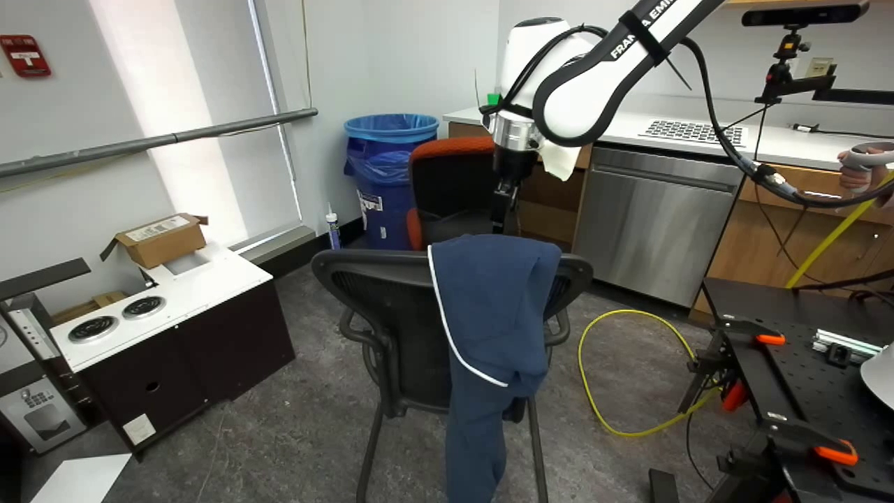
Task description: Put the hoodie on the seat of the chair
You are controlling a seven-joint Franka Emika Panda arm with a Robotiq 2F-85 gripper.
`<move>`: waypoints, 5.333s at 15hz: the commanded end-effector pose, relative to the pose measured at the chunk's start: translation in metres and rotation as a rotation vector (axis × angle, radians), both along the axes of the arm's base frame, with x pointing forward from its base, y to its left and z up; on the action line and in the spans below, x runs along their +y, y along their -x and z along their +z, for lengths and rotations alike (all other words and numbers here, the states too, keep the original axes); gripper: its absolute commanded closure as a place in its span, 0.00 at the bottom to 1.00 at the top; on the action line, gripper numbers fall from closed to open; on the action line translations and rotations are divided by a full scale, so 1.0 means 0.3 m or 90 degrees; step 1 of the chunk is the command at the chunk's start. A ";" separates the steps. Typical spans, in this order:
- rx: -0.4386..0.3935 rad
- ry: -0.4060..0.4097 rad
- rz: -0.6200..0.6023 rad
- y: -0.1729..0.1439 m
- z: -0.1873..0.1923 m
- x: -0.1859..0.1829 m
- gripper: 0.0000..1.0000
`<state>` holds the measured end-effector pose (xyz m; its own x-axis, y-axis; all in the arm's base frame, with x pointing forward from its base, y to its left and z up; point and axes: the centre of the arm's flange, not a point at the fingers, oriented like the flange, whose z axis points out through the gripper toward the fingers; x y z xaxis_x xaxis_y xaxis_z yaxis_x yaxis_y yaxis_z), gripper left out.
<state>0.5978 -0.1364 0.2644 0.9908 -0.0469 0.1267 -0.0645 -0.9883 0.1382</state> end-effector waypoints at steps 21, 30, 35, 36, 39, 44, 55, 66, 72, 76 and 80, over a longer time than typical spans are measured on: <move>0.019 0.040 0.014 -0.167 -0.198 0.113 0.00; 0.029 0.029 0.047 -0.071 -0.139 0.205 0.00; 0.023 0.026 0.033 -0.029 -0.138 0.173 0.00; 0.019 0.026 0.022 -0.025 -0.150 0.161 0.00; 0.002 0.019 -0.016 -0.019 -0.175 0.129 0.00; -0.141 0.090 -0.134 -0.020 -0.167 0.076 0.00; -0.187 0.166 -0.229 0.090 -0.208 0.206 0.00; -0.113 0.075 -0.141 0.126 -0.275 0.271 0.00; -0.083 -0.003 -0.075 0.133 -0.265 0.259 0.20; -0.064 -0.046 -0.034 0.139 -0.271 0.244 0.01; -0.048 -0.076 -0.011 0.140 -0.286 0.223 0.00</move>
<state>0.5729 -0.0997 0.1885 0.9444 -0.1500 0.2927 -0.1780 -0.9814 0.0714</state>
